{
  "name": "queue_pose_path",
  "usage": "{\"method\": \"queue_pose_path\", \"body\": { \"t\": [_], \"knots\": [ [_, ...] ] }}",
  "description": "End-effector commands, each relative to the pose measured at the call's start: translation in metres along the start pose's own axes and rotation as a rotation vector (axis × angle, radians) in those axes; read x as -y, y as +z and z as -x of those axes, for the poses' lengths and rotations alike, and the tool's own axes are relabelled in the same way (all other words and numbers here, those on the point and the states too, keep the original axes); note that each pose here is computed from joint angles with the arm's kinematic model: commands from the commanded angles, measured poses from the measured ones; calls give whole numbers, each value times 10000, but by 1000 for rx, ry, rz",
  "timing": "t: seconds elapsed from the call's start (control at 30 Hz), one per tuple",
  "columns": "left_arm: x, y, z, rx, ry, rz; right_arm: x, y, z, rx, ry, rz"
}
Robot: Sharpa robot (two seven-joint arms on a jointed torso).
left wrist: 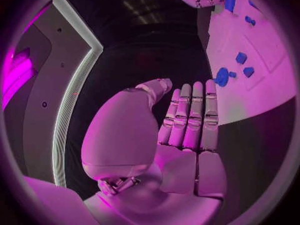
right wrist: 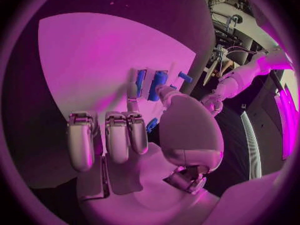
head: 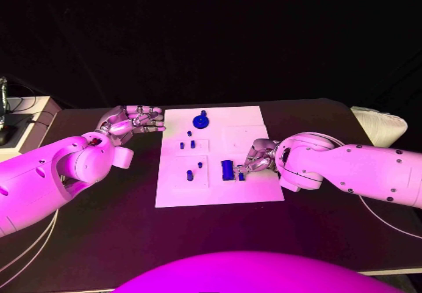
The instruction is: Assemble the parts on the task board
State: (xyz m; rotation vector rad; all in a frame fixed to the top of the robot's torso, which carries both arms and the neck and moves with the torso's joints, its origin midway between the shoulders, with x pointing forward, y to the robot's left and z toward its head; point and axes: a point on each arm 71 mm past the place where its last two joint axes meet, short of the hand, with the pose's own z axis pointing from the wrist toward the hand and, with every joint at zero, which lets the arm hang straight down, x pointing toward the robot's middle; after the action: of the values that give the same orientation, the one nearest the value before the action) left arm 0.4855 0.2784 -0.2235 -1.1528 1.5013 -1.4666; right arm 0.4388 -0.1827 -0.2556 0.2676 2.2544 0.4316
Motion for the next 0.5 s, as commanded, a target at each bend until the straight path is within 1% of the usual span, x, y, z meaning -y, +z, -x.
{"method": "queue_pose_path", "body": {
  "t": [0.03, 0.2, 0.27, 0.4, 0.5],
  "knots": [
    [3, 6, -25, -16, -1, -6, 2, -10, -3, 4, 0, 10],
    [2, 7, -26, -16, -1, -7, 49, -33, 13, 17, -3, 6],
    [1, 8, -28, -17, -2, -7, 79, -47, 25, 33, 0, 6],
    [-10, 8, -35, -18, -4, -10, 151, -84, 71, 89, 28, 18],
    [-35, -2, -31, -12, -11, -14, 207, -120, 148, 158, 82, 70]
  ]
}}
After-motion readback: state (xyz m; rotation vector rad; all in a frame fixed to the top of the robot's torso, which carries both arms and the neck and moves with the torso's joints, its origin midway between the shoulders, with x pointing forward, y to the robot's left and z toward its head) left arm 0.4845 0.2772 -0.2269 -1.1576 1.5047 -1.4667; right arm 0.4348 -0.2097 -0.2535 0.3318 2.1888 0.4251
